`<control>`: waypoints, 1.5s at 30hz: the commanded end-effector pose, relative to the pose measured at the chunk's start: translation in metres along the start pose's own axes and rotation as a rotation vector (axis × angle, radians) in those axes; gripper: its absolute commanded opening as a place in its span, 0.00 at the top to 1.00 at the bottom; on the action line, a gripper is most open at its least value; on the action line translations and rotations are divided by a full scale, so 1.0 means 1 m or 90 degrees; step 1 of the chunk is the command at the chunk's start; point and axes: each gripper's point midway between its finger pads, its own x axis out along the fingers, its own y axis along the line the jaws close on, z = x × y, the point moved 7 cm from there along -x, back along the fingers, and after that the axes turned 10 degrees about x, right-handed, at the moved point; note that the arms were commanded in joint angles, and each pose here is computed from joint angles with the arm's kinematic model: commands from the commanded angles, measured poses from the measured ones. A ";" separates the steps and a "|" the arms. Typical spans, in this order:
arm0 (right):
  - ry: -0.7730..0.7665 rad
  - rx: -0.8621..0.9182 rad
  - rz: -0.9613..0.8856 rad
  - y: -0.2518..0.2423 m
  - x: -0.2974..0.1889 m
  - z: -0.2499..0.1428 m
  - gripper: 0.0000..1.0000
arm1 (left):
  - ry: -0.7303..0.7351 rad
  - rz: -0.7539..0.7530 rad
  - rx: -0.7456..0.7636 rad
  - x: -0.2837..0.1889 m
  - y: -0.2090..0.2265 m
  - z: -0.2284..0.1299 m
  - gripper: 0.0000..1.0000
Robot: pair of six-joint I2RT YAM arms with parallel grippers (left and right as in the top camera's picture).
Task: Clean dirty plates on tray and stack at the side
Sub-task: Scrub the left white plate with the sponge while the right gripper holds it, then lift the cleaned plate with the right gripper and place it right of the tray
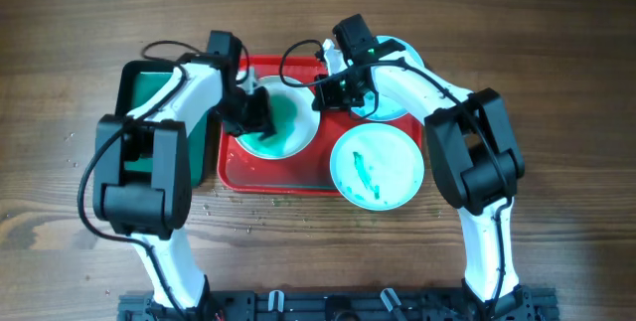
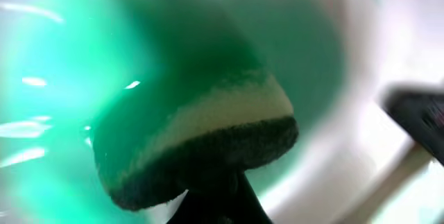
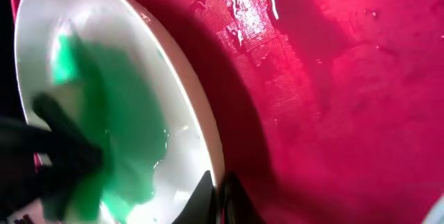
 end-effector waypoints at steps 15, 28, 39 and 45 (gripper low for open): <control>0.015 -0.010 0.016 0.002 0.005 -0.002 0.96 | -0.145 0.376 -0.310 -0.001 0.062 0.004 0.96; 0.014 -0.010 0.016 0.002 0.005 -0.002 0.96 | 0.010 -0.031 -0.018 0.021 -0.008 -0.001 0.96; -0.008 0.104 -0.104 -0.005 0.013 -0.010 0.96 | -0.309 0.251 -0.212 -0.150 -0.006 0.061 0.96; -0.020 0.075 -0.161 0.020 0.020 -0.025 0.96 | -0.323 0.249 -0.228 -0.181 -0.003 0.044 0.96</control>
